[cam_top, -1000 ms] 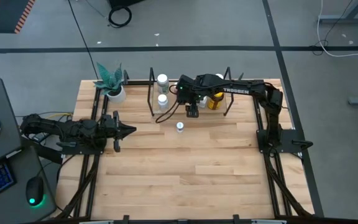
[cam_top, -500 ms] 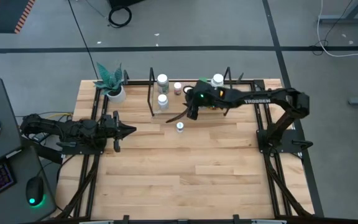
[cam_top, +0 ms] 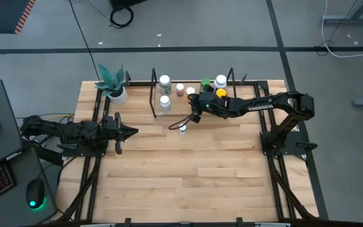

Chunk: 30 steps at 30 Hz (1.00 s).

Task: Pick and place medicine bottles onto shelf by color
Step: Close the yellow pill bottle

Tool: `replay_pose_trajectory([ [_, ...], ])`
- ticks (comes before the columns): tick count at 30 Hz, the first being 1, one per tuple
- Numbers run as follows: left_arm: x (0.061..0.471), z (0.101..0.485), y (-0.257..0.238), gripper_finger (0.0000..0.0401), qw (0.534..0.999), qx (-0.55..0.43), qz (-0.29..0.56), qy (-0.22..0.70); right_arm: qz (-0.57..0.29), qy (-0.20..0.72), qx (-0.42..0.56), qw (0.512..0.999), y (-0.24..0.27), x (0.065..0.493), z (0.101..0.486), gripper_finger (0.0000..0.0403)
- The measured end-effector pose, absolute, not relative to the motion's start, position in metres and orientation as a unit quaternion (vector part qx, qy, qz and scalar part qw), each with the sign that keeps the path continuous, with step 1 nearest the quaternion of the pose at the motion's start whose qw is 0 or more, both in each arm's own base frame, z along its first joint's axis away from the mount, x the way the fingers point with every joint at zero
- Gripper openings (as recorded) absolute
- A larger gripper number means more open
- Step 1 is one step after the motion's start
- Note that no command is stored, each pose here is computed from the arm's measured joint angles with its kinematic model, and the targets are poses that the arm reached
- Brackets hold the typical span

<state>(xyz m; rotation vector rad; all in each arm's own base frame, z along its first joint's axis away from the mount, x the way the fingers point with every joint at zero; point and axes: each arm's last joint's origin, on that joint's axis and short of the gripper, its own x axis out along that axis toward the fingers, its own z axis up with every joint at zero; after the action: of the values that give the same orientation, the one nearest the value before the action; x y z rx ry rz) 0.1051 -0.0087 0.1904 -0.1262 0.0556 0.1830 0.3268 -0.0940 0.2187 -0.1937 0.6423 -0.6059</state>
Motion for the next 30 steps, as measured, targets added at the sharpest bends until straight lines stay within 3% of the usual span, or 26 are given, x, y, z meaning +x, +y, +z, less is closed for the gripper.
replay_pose_trajectory([
  [30, 0.105, 0.190, -0.009, 0.0031, 0.993, -0.063, 0.091, 0.028, -0.314, 0.301, -0.123, 0.892, -0.095, 0.318, 0.201, 0.0148],
])
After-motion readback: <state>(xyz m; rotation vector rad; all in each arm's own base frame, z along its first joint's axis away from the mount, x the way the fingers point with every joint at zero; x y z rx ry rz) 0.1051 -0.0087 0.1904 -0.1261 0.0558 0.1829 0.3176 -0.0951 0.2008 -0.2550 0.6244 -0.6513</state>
